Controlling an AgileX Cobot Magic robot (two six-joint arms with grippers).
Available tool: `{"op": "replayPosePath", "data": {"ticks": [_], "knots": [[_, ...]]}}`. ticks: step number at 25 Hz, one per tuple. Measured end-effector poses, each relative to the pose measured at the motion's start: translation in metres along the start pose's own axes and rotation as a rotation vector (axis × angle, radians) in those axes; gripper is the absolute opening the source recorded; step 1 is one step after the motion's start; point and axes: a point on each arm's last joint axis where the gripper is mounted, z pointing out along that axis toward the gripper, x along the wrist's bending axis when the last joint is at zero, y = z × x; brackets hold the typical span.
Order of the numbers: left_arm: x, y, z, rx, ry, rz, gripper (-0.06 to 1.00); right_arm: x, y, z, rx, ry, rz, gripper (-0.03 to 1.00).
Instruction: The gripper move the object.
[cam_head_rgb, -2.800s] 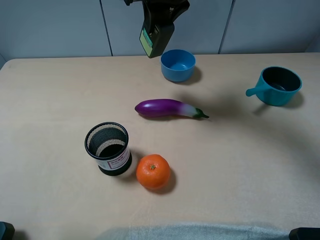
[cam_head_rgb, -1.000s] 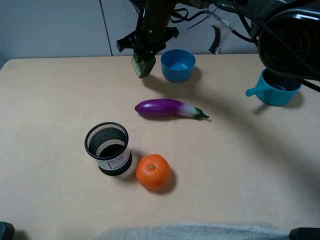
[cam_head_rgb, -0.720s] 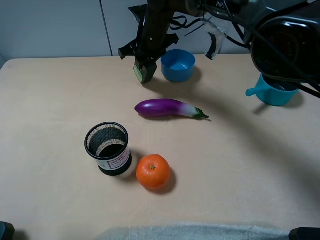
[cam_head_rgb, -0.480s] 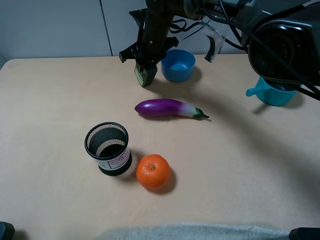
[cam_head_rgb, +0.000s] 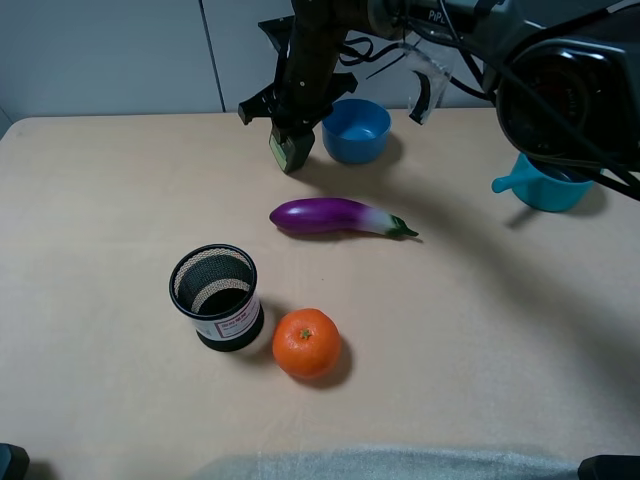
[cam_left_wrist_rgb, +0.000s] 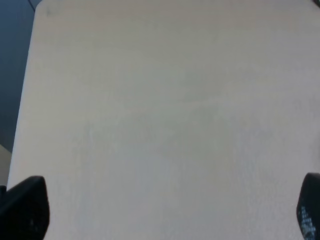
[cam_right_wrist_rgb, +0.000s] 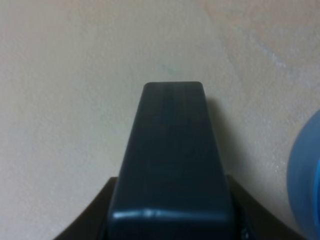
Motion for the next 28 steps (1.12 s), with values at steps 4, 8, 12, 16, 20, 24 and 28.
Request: {"op": "replayPosePath", "data": {"ticks": [4,8,12,16,20,24,28], "knots": [[0.0,0.0,0.0,0.0,0.0,0.0,0.99,0.0002,0.0017,-0.0004,-0.016,0.002,0.0,0.4],[0.0,0.0,0.0,0.0,0.0,0.0,0.99,0.0003,0.0025,-0.001,-0.021,0.002,0.0,0.54],[0.0,0.0,0.0,0.0,0.0,0.0,0.99,0.0004,0.0036,-0.0014,-0.03,0.003,0.0,0.6],[0.0,0.0,0.0,0.0,0.0,0.0,0.99,0.0009,0.0042,-0.0015,-0.037,0.009,0.004,0.61],[0.0,0.0,0.0,0.0,0.0,0.0,0.99,0.001,0.0044,-0.0015,-0.039,0.01,0.005,0.62],[0.0,0.0,0.0,0.0,0.0,0.0,0.99,0.001,0.0044,-0.0015,-0.039,0.01,0.005,0.62],[0.0,0.0,0.0,0.0,0.0,0.0,0.99,0.001,0.0044,-0.0015,-0.039,0.01,0.005,0.62]]}}
